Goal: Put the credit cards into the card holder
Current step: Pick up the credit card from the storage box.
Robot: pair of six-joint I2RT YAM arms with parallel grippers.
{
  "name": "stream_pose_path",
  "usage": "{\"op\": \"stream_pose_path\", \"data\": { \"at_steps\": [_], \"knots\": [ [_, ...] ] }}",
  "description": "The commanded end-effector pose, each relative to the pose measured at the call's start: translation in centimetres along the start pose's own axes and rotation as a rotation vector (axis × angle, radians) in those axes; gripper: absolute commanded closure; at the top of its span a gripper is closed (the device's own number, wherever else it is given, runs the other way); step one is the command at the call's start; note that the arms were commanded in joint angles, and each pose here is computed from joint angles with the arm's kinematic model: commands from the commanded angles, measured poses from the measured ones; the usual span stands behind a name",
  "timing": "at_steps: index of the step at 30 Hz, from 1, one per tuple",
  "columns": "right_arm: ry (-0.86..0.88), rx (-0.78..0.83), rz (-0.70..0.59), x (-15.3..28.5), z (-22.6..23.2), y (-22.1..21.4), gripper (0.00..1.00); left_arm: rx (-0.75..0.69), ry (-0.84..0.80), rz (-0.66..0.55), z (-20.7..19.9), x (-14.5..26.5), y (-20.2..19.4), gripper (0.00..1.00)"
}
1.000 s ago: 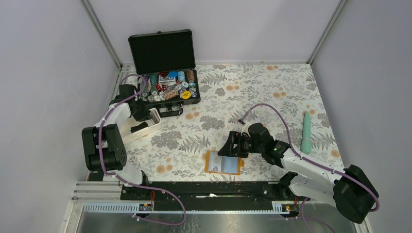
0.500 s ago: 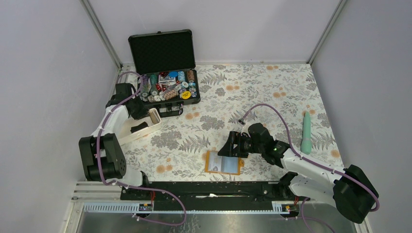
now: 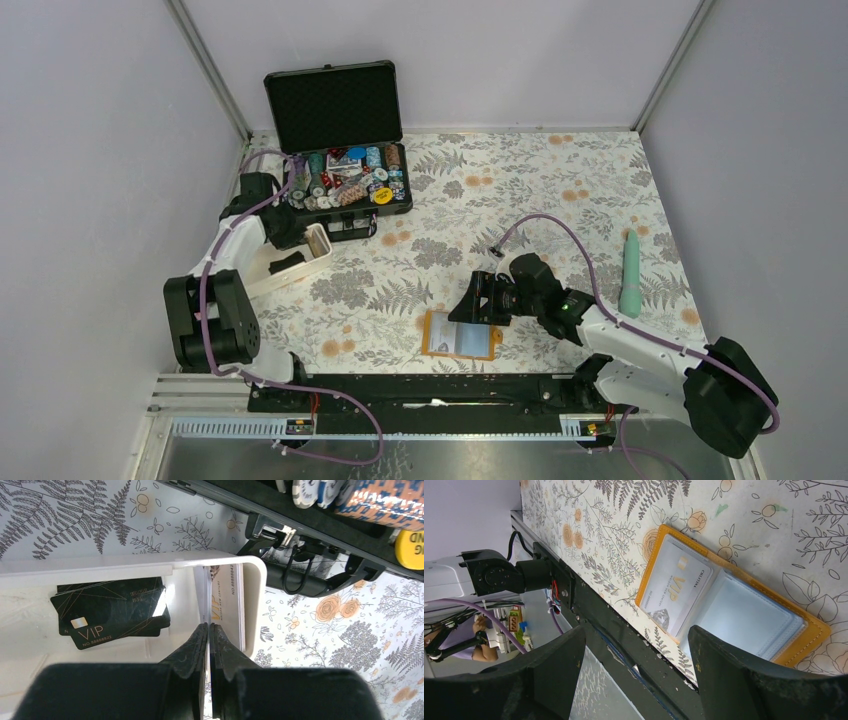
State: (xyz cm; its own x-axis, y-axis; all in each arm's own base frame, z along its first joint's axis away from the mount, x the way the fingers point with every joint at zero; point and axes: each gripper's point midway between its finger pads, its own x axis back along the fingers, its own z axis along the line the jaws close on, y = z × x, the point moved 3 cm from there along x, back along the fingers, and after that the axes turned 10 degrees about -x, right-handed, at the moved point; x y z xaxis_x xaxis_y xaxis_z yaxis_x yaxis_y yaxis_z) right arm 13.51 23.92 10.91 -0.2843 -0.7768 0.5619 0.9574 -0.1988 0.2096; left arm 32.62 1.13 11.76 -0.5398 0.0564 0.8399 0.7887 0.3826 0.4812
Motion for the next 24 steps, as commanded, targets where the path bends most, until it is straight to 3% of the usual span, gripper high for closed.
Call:
{"op": "stream_pose_path", "data": {
  "at_steps": [1, 12, 24],
  "knots": [
    [0.044, 0.028, -0.001, 0.17, 1.2, 0.51, 0.19, -0.012, -0.012, -0.022, -0.23, -0.15, 1.3, 0.93],
    [0.047, 0.031, -0.001, 0.22, 1.22, 0.49, 0.18, -0.015, -0.007, -0.011, -0.07, -0.62, 1.11, 0.86],
    [0.045, 0.028, -0.002, 0.23, 1.06, 0.4, 0.18, -0.016, -0.014, -0.01, -0.2, -0.74, 0.99, 0.92]
  ]
}}
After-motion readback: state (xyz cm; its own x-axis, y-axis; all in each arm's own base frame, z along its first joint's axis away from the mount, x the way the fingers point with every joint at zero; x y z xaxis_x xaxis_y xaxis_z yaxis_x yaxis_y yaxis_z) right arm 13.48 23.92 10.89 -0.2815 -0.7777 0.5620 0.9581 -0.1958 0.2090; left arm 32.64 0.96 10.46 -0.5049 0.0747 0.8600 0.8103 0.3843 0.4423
